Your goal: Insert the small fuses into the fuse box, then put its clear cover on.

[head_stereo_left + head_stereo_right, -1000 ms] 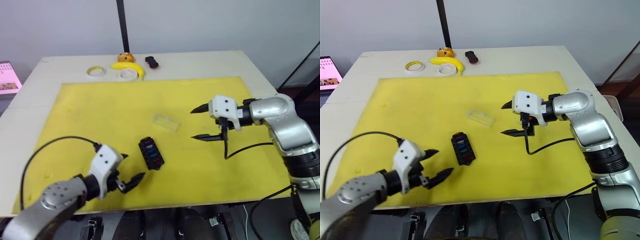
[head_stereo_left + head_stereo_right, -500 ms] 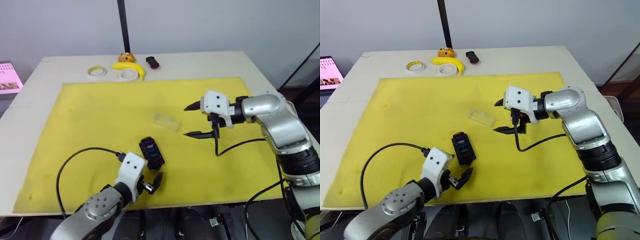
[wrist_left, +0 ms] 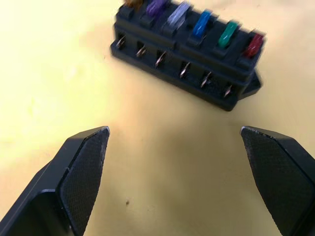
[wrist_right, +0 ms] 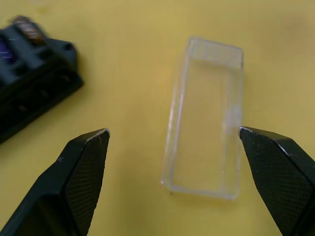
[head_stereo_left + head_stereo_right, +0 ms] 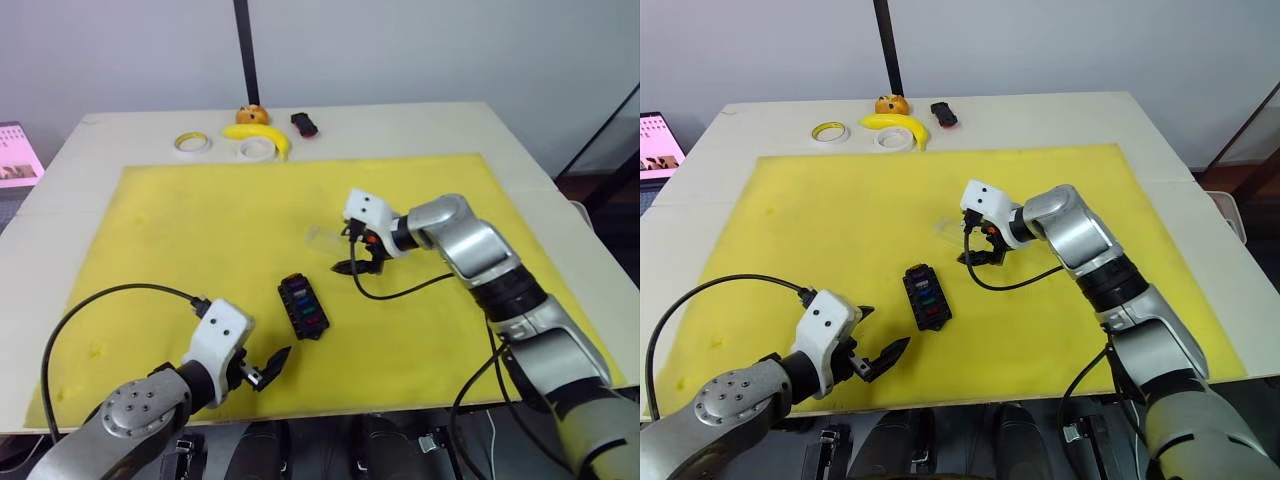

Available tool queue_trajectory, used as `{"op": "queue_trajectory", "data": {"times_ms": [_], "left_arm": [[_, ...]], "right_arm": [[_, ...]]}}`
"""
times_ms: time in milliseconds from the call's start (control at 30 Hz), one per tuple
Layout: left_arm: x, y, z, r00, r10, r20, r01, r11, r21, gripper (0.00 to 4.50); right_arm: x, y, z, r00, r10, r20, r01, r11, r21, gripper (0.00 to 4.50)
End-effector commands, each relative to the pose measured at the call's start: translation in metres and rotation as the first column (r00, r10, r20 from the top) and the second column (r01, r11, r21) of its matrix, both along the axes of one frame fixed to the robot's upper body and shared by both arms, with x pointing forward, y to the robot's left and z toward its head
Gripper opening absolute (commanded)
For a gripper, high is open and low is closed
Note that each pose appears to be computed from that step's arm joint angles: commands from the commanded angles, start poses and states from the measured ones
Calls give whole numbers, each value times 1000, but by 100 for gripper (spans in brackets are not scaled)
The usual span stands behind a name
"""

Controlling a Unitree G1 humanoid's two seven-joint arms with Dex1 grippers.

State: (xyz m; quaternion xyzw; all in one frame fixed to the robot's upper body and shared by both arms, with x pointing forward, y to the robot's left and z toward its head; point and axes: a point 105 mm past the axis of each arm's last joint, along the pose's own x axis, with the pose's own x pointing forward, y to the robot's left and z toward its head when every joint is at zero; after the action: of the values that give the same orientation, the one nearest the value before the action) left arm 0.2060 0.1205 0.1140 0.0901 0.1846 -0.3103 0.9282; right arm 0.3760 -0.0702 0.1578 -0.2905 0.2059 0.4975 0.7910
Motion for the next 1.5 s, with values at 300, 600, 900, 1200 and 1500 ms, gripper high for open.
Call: {"op": "queue_trajectory", "data": {"times_ms": [300,600,900,1200,1500], "left_arm": [[1,-24,3,999,6,45,-3,998,-67,450],[16,-42,-5,994,102,50,-97,991,-88,450],[23,-64,-11,982,187,28,-183,976,-116,450],[33,-48,-9,969,239,64,-234,969,-83,450],[31,-15,-7,981,178,72,-177,984,-10,450]], "right_arm": [[7,9,3,999,-27,-47,29,999,40,193],[2,2,23,999,-26,-34,28,999,38,172],[-3,-8,37,999,-45,5,45,999,26,172],[-9,-8,33,1000,-24,16,24,1000,6,172],[-11,-8,31,999,-24,26,24,1000,12,172]]}}
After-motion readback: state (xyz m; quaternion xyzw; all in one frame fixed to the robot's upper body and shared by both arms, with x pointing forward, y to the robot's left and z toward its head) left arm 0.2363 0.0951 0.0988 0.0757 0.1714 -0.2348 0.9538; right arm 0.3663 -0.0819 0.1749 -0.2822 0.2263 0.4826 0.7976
